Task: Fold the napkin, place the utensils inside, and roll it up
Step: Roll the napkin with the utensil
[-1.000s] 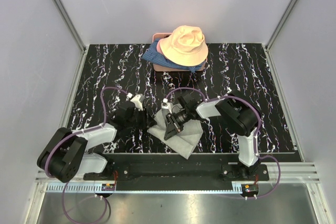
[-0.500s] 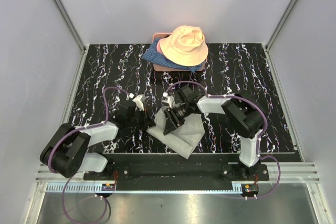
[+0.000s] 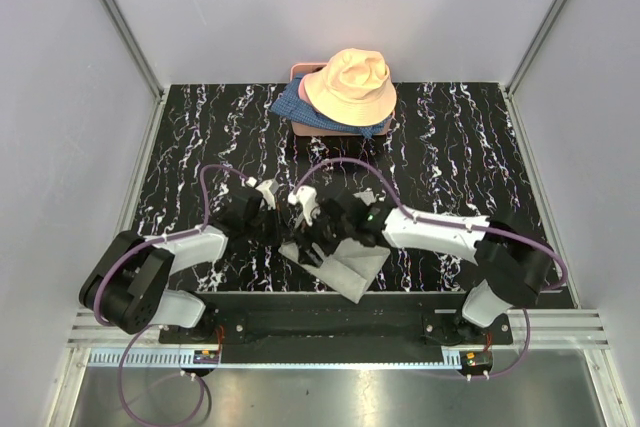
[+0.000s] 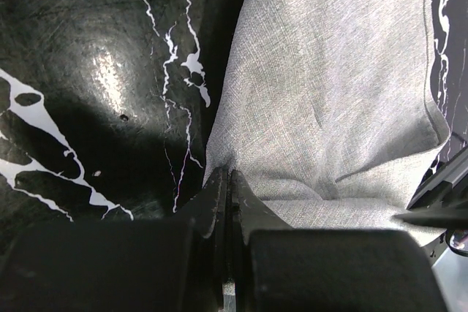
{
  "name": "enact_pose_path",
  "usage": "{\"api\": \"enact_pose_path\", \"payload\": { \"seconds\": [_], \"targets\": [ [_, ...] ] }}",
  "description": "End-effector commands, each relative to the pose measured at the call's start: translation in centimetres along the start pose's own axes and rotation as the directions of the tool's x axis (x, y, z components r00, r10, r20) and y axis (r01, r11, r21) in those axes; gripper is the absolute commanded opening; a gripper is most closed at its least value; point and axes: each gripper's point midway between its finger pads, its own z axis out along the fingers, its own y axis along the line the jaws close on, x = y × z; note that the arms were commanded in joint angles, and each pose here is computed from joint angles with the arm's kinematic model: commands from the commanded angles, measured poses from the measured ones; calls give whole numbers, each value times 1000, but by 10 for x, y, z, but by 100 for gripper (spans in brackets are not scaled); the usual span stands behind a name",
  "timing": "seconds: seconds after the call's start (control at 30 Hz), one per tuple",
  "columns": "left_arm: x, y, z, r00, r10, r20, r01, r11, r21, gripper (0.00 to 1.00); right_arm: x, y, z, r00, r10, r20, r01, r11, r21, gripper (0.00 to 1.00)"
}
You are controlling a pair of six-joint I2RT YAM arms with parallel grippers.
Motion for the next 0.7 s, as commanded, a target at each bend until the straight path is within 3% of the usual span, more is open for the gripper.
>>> {"api": "enact_pose_path", "payload": {
  "seconds": [0.0, 0.37, 0.67],
  "targets": [
    [0, 7, -1, 999, -27, -30, 25, 998, -53, 0, 9, -16, 4, 997, -68, 25, 61, 979, 193, 78],
    [-1, 10, -1, 998, -36, -46, 32, 997, -67, 0, 41, 6, 33, 993, -95, -63, 105, 979, 175, 75],
    [0, 11, -2, 998, -37, -52, 34, 997, -66, 0, 72, -10, 42, 990, -65, -129, 96, 963, 250, 73]
  ]
}}
